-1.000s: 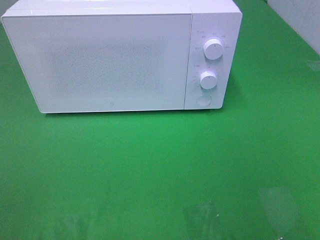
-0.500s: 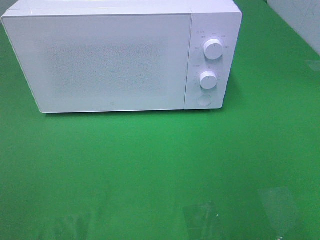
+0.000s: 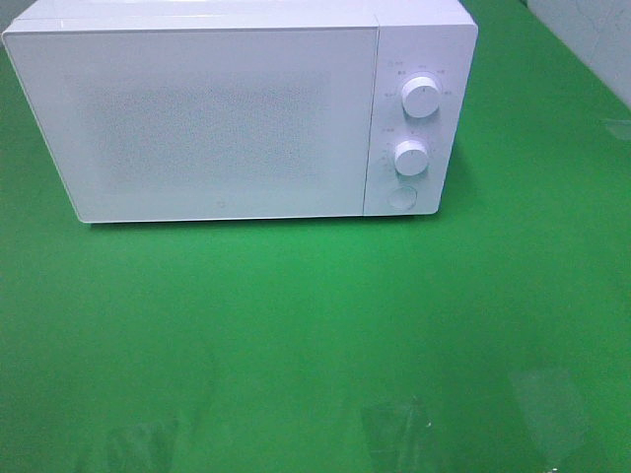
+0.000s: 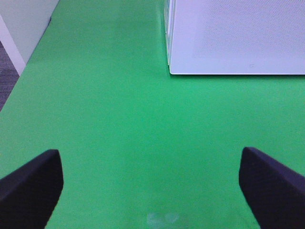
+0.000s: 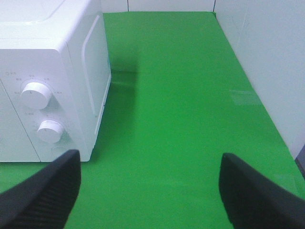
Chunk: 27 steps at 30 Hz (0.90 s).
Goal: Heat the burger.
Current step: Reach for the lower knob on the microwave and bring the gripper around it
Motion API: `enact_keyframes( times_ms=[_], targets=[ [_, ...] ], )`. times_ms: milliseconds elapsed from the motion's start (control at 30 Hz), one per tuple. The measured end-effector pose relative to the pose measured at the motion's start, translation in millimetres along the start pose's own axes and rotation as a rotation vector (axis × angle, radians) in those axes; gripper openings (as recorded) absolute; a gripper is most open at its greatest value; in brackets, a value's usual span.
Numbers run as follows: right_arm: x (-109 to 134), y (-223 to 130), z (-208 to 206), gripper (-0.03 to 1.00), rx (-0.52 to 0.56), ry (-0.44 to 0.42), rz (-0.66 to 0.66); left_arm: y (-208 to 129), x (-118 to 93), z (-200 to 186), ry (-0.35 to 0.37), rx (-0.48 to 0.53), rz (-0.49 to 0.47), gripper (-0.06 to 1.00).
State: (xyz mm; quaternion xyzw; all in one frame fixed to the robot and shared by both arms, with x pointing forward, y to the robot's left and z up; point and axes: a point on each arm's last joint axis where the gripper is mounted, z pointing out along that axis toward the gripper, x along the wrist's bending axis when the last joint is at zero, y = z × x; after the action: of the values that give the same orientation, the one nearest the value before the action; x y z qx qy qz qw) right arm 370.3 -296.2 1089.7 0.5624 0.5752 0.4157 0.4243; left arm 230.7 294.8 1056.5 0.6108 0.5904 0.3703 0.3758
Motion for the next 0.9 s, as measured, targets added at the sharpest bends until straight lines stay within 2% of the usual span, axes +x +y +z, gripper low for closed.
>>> enact_keyframes(
  times_ms=[133, 167, 267, 667, 800, 900],
  targets=[
    [2, 4, 10, 0.76, -0.037, 0.011, -0.010, 0, 0, 0, 0.000, 0.000, 0.000, 0.94],
    [3, 5, 15, 0.76, -0.084, 0.023, -0.010, 0, 0, 0, 0.000, 0.000, 0.000, 0.94],
    [5, -3, 24, 0.76, -0.130, 0.047, 0.026, 0, 0, 0, 0.000, 0.000, 0.000, 0.94],
    [10, -28, 44, 0.76, -0.177, 0.090, 0.086, 0, 0, 0, 0.000, 0.000, 0.000, 0.94],
    [9, -39, 50, 0.76, -0.213, 0.083, 0.114, 0, 0, 0, 0.000, 0.000, 0.000, 0.94],
    [6, -48, 53, 0.76, -0.231, 0.048, 0.123, 0, 0, 0, 0.000, 0.000, 0.000, 0.94]
  ],
)
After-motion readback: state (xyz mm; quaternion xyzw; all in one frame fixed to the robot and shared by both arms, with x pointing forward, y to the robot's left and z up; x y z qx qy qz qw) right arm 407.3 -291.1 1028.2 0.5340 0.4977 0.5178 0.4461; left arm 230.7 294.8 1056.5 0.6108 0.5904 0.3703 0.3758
